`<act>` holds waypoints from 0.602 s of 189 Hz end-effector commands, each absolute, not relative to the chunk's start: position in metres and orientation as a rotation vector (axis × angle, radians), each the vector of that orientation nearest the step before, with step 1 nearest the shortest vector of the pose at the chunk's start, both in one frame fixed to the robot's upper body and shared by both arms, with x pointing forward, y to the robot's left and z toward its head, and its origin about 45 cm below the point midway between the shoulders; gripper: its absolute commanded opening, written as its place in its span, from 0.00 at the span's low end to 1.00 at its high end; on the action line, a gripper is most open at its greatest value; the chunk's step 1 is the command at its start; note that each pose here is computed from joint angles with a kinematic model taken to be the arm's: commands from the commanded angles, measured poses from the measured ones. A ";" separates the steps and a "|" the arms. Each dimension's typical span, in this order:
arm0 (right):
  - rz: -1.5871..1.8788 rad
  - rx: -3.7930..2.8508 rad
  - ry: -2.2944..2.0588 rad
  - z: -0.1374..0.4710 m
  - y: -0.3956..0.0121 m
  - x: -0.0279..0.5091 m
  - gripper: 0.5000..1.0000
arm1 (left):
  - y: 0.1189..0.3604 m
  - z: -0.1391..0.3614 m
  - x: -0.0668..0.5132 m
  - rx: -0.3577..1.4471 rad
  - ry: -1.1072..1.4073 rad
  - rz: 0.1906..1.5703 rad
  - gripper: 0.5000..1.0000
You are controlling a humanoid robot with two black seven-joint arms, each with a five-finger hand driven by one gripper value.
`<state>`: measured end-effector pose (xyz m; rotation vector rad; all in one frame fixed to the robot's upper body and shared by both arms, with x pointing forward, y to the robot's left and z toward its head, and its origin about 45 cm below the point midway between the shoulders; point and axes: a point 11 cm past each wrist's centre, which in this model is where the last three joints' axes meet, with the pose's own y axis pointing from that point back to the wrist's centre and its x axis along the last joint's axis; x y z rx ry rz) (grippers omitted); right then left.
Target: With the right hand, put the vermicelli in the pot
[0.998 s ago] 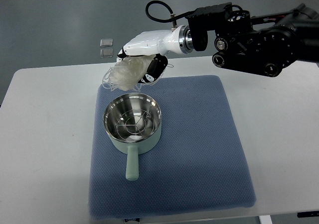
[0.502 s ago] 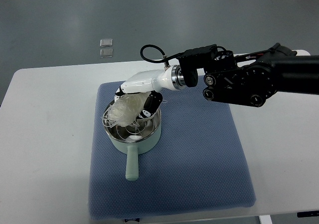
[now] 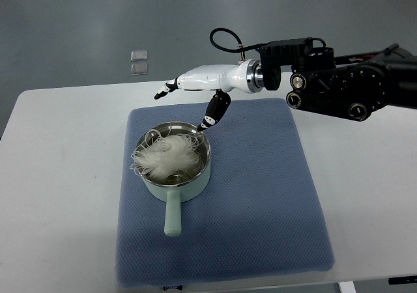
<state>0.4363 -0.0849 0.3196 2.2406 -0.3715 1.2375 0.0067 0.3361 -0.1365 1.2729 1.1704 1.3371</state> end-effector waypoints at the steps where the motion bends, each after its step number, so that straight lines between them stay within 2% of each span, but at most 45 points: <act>1: 1.129 2.296 -0.577 0.337 -0.113 0.454 0.77 | 0.336 -0.136 0.007 1.274 1.170 1.336 1.00; 33: 0.776 2.362 -1.100 0.328 -0.177 0.489 0.77 | 0.336 -0.136 0.007 1.274 1.170 1.336 1.00; 67: 0.220 2.265 -1.661 0.275 -0.248 0.499 0.77 | 0.336 -0.137 0.006 1.275 1.171 1.335 1.00; 96: -0.096 2.202 -1.885 0.232 -0.285 0.486 0.78 | 0.336 -0.137 0.006 1.275 1.171 1.335 1.00; 114: -0.241 2.193 -1.949 0.212 -0.290 0.477 0.81 | 0.336 -0.137 0.006 1.275 1.171 1.335 1.00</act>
